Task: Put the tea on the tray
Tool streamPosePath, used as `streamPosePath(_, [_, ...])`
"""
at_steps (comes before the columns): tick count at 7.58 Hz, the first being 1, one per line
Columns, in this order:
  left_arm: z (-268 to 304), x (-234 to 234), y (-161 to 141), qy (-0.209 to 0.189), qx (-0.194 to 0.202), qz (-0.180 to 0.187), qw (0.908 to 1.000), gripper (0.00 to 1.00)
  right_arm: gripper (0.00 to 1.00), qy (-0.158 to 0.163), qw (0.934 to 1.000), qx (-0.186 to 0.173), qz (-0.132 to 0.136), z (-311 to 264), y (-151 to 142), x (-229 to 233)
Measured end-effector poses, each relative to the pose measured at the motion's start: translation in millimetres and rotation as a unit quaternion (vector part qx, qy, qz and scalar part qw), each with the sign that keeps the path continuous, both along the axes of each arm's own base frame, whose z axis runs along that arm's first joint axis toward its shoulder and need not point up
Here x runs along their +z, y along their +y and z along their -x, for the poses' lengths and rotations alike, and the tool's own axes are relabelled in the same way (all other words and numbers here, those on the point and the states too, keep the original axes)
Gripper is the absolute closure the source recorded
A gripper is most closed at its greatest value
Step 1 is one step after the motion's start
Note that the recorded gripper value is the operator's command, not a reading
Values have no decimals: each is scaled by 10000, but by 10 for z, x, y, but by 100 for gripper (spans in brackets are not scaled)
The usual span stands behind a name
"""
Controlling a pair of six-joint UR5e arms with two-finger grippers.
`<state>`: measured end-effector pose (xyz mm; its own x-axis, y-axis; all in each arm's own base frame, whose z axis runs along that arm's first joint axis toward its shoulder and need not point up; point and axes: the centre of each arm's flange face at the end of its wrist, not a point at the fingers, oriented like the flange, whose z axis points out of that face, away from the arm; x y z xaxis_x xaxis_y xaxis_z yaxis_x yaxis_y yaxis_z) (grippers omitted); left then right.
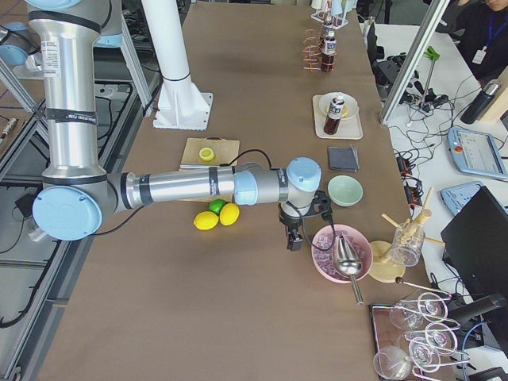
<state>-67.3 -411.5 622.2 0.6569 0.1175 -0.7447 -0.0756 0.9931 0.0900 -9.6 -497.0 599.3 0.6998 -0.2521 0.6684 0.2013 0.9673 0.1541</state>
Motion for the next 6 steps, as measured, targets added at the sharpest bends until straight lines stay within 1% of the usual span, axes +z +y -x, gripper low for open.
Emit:
streamPosePath(1, [0, 121, 44, 7, -3, 138, 9999, 1, 0, 55, 9998, 48, 206, -149, 187, 282])
streamPosePath(3, [-2, 302, 88, 23, -17, 339, 9994, 1, 0, 172, 9985, 216, 473, -373, 449, 584])
streamPosePath(5, [0, 387, 113, 10, -25, 449, 9990, 1, 0, 395, 9970, 297, 593, -482, 577, 732])
streamPosePath(6, [0, 474, 168, 2, -21, 539, 9985, 1, 0, 420, 9968, 308, 615, -495, 598, 752])
